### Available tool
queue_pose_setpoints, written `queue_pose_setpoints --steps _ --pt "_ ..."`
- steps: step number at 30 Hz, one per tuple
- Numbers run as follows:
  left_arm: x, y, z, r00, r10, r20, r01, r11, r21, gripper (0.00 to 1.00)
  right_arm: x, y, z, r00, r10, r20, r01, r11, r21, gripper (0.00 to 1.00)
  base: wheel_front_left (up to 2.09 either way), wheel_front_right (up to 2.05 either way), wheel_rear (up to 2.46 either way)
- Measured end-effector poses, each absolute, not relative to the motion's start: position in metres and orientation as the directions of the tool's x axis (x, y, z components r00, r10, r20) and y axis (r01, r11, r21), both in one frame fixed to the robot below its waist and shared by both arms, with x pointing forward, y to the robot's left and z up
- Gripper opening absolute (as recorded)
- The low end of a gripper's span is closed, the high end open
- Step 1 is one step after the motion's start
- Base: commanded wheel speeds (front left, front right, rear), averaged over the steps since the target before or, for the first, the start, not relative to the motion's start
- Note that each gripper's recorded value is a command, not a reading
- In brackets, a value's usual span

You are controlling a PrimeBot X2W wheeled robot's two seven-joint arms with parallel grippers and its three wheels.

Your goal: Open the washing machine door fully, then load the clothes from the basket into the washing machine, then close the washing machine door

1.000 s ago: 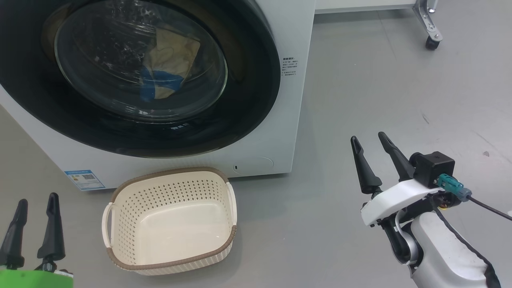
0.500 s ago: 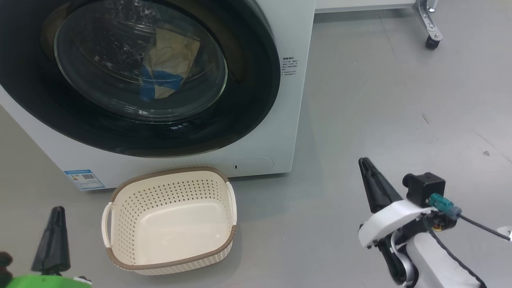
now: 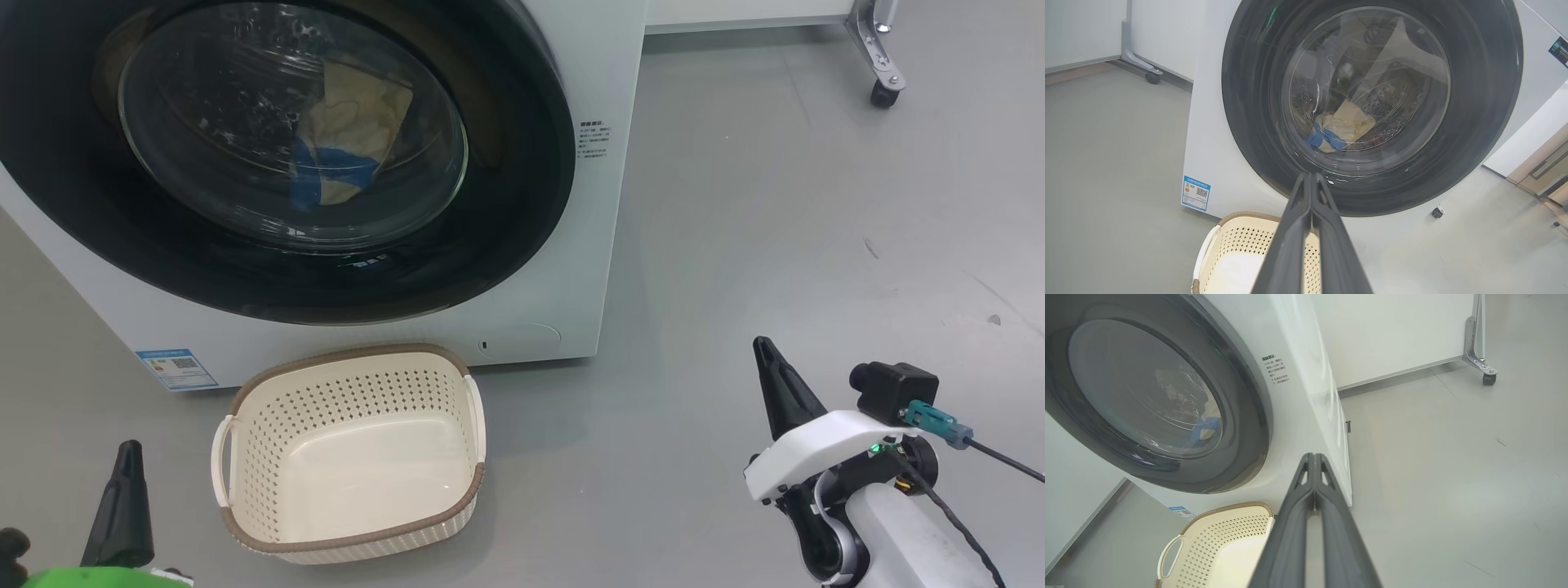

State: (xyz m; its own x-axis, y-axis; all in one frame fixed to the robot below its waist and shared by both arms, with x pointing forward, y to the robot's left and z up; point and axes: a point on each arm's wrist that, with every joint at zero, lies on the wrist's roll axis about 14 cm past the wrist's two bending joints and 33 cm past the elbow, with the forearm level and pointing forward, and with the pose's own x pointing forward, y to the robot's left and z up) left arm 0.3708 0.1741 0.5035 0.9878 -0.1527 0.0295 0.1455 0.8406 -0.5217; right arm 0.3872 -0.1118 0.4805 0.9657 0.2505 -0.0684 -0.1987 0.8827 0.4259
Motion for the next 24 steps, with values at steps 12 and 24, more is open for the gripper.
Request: queue_pose_setpoints --steps 12,24 --pt "0.371 0.179 0.501 0.993 -0.115 0.007 0.094 0.778 -0.622 0.0 0.392 -0.123 0.486 0.977 0.2 -0.073 -0.128 0.828 0.545 0.0 0.0 0.0 0.0" --pt "0.37 0.184 0.498 0.997 -0.08 -0.022 0.04 0.692 -0.721 0.0 0.394 -0.137 0.488 0.984 0.153 -0.088 -0.056 0.745 0.664 0.0 0.0 0.0 0.0"
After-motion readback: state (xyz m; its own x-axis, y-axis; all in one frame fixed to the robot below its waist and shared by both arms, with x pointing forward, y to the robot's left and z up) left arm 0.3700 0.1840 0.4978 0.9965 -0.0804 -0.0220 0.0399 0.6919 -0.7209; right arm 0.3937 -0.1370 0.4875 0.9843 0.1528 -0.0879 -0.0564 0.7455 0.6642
